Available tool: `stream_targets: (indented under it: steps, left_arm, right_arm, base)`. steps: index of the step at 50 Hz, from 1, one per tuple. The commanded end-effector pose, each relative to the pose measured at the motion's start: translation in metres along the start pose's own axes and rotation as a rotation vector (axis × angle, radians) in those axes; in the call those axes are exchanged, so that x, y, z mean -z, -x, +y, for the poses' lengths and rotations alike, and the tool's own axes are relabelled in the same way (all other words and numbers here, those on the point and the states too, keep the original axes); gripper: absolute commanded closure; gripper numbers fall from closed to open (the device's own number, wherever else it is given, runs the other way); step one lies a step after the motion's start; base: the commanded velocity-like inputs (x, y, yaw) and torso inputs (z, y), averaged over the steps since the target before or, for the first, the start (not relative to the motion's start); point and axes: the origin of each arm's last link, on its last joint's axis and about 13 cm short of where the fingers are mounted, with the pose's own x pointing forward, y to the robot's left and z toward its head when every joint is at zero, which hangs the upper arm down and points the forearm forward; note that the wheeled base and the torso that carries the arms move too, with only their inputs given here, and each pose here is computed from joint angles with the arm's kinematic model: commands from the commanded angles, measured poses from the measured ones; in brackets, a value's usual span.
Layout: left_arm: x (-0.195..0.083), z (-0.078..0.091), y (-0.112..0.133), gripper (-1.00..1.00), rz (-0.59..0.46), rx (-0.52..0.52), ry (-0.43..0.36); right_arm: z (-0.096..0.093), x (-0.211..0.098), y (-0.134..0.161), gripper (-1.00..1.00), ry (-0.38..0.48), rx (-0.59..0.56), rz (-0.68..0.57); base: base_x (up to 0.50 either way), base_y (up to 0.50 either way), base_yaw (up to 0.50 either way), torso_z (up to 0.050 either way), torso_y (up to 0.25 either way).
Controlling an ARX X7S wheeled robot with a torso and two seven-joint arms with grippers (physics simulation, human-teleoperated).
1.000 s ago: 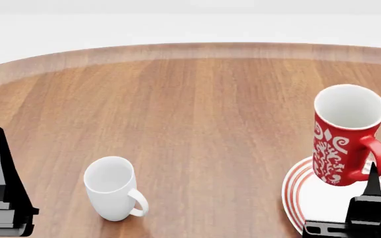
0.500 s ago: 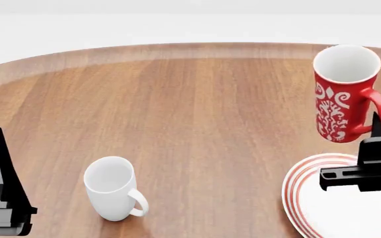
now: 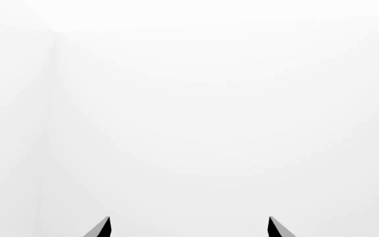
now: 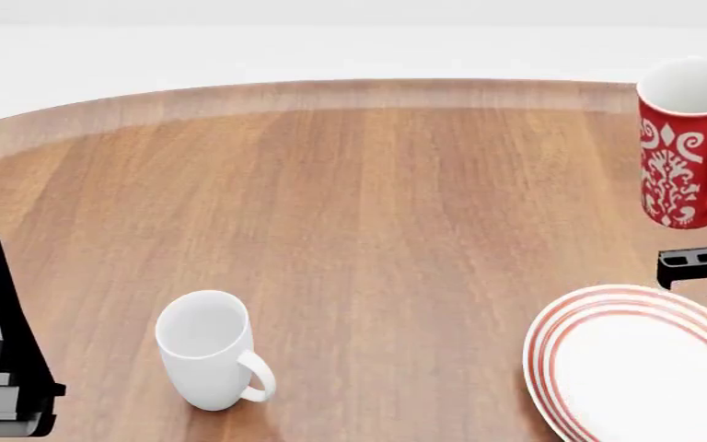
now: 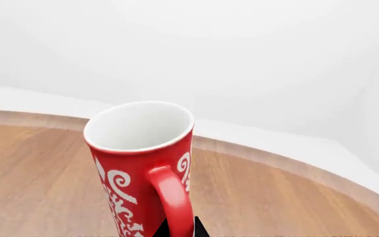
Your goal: Pick up the red mug and put it on the plate
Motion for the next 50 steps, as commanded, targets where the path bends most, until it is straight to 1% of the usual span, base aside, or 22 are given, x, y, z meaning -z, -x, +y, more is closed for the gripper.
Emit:
stream_targets:
  steps: [1,4,5,6,14,18,20,21,22,26,31,39,40,42,44,50]
  left_arm:
    - [-0.001,0.001,0.000,-1.00,-0.004,-0.001,-0.003]
    - [-0.002,0.001,0.000,-1.00,-0.003,0.000,-0.003]
    - [-0.002,0.001,0.000,-1.00,-0.003,0.002,-0.003]
    - [-0.002,0.001,0.000,-1.00,-0.001,0.002,-0.002]
    - [-0.002,0.001,-0.002,-1.00,0.001,0.005,-0.003]
    - [-0.003,0.001,0.000,-1.00,-0.001,0.004,-0.005]
    - [-0.003,0.001,0.000,-1.00,-0.001,0.005,-0.005]
    - [-0.003,0.001,0.000,-1.00,-0.001,0.007,-0.005]
    - [-0.003,0.000,0.000,-1.00,0.000,0.008,-0.005]
    - [-0.004,0.000,-0.001,-1.00,-0.001,0.007,-0.006]
    - [-0.005,0.001,0.001,-1.00,-0.003,0.008,-0.008]
    - [-0.005,0.000,0.000,-1.00,-0.004,0.009,-0.010]
    - [-0.005,0.000,0.001,-1.00,-0.003,0.009,-0.011]
    - [-0.005,0.001,0.001,-1.00,-0.007,0.008,-0.009]
    - [-0.006,0.001,0.002,-1.00,-0.006,0.008,-0.009]
    - [-0.005,0.000,0.003,-1.00,-0.008,0.010,-0.010]
  right_arm:
    - [-0.017,0.003,-0.013,1.00,0.007,0.006,0.014]
    - [-0.018,0.007,-0.015,1.00,-0.017,-0.001,0.022]
    - [-0.019,0.008,-0.015,1.00,-0.014,-0.016,-0.002]
    - [-0.021,0.011,-0.017,1.00,-0.031,-0.013,0.003]
    - [-0.025,0.021,-0.024,1.00,-0.091,-0.039,-0.035]
    - [-0.025,0.027,-0.031,1.00,-0.071,-0.065,-0.033]
    - [-0.026,0.028,-0.034,1.00,-0.074,-0.060,-0.036]
    - [-0.027,0.028,-0.037,1.00,-0.105,-0.049,-0.037]
    - [-0.028,0.028,-0.038,1.00,-0.114,-0.055,-0.040]
    - [-0.028,0.031,-0.043,1.00,-0.125,-0.061,-0.046]
    - [-0.028,0.028,-0.052,1.00,-0.125,-0.077,-0.053]
    - [-0.031,0.026,-0.060,1.00,-0.126,-0.072,-0.056]
    - [-0.030,0.028,-0.062,1.00,-0.106,-0.074,-0.051]
    - [-0.029,0.030,-0.064,1.00,-0.091,-0.082,-0.052]
    - [-0.028,0.032,-0.064,1.00,-0.097,-0.100,-0.053]
    - [-0.024,0.043,-0.066,1.00,-0.115,-0.108,-0.036]
  base:
    - [0.00,0.00,0.00,0.000,0.000]
    - [0.00,0.00,0.00,0.000,0.000]
    - [0.00,0.00,0.00,0.000,0.000]
    - [0.00,0.00,0.00,0.000,0.000]
    - [0.00,0.00,0.00,0.000,0.000]
    - [0.00,0.00,0.00,0.000,0.003]
    - [0.00,0.00,0.00,0.000,0.000]
    - [0.00,0.00,0.00,0.000,0.000]
    - [0.00,0.00,0.00,0.000,0.000]
    - [0.00,0.00,0.00,0.000,0.000]
    - [0.00,0.00,0.00,0.000,0.000]
    - [0.00,0.00,0.00,0.000,0.000]
    - [0.00,0.00,0.00,0.000,0.000]
    - [0.00,0.00,0.00,0.000,0.000]
    - [0.00,0.00,0.00,0.000,0.000]
    - [0.00,0.00,0.00,0.000,0.002]
